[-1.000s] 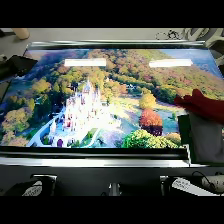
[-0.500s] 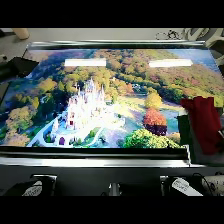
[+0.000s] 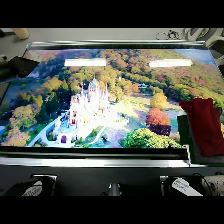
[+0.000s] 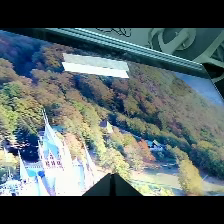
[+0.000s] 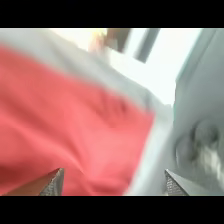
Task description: Fold the shirts.
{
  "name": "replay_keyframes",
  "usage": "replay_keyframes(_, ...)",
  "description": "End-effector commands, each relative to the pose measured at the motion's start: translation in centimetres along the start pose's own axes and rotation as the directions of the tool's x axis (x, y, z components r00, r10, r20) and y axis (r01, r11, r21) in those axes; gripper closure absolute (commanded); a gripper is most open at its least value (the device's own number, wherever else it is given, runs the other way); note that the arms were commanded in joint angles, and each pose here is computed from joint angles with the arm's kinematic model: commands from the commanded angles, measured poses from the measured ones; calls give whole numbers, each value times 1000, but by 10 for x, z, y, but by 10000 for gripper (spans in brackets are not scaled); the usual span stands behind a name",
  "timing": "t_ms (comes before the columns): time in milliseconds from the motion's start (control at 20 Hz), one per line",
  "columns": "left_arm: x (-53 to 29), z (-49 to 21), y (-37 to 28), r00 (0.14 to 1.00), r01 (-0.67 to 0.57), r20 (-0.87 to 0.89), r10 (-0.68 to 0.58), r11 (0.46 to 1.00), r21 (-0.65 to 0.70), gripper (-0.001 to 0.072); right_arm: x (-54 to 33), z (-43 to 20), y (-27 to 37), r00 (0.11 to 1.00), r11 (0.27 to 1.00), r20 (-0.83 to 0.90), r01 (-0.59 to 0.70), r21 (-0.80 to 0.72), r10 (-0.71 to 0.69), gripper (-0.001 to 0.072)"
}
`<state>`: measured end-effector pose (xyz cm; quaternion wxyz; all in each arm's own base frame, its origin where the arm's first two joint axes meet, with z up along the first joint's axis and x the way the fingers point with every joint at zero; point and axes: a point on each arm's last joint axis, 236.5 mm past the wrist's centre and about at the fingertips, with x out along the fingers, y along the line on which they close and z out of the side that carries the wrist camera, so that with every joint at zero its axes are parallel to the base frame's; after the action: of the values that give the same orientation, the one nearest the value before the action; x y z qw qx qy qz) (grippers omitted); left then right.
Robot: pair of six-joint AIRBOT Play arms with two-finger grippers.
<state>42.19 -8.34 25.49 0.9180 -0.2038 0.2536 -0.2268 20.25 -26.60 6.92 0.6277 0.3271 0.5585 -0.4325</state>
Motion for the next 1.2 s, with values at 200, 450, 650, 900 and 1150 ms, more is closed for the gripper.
replay_keyframes(200,17,-16,88,832,-477,-169,529,837,269,682,-185,53,209,707,810,466,-264,-524,532,19)
replay_keyframes(450,49,-147,102,556,-416,-604,571,820,392,-13,-79,-146,314,940,583,-75,-269,-766,334,25)
replay_keyframes(650,59,-150,113,598,-449,-561,573,819,357,-13,-61,-176,320,960,539,-126,-247,-805,252,18)
replay_keyframes(900,62,-144,116,612,-456,-541,576,817,354,-13,-60,-176,316,962,532,-126,-239,-812,240,18)
replay_keyframes(1150,62,-144,116,612,-456,-541,576,817,354,-13,-60,-176,317,962,532,-126,-239,-812,241,18)
